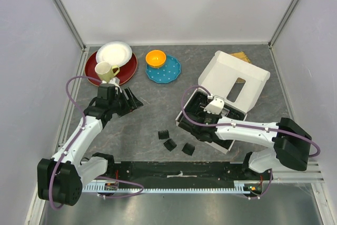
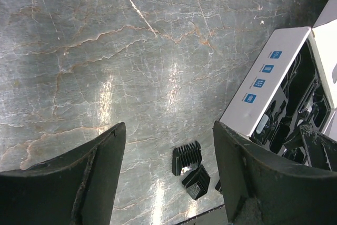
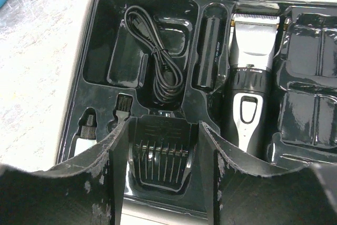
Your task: Sort the hair-cutting tools
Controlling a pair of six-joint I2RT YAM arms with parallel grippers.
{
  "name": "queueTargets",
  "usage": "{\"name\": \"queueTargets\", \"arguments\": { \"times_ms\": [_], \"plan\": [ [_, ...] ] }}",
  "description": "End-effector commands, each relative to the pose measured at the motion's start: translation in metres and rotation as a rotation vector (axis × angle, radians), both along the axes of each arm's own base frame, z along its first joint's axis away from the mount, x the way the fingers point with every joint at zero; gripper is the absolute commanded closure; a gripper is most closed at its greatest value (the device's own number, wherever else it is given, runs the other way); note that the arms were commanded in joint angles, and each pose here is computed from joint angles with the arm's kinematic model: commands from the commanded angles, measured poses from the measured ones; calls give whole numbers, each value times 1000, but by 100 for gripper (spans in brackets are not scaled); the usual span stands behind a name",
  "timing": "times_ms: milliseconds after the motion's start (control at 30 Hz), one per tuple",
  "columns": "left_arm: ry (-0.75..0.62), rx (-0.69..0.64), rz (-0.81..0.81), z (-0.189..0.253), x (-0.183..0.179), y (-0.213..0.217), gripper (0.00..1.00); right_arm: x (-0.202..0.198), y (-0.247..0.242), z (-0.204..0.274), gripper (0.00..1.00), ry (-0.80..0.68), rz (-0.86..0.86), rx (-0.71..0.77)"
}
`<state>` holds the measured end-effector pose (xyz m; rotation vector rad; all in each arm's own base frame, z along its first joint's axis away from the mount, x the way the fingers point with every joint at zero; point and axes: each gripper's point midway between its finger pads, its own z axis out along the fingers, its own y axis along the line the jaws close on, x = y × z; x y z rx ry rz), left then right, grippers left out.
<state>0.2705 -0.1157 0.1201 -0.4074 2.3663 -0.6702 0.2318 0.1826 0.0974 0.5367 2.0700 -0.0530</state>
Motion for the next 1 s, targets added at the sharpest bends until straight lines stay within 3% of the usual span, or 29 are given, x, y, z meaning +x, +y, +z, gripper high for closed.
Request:
{"name": "queueTargets", "arguments": {
  "times_ms": [0,500,767,967],
  "plan": [
    [-61,-8,-57,9,2,-6,27,7,9,-4,64,-6,27,0],
    [-52,-5,-59,5,2,-6,27,3,1,-36,63,50,12,-50],
    [-53,-3,-57,6,3,-6,27,1,7,-41,51,68,19,-10],
    [-50,-3,-56,4,2,-5,27,-1,15,-33,35,82,41,35]
  ]
}}
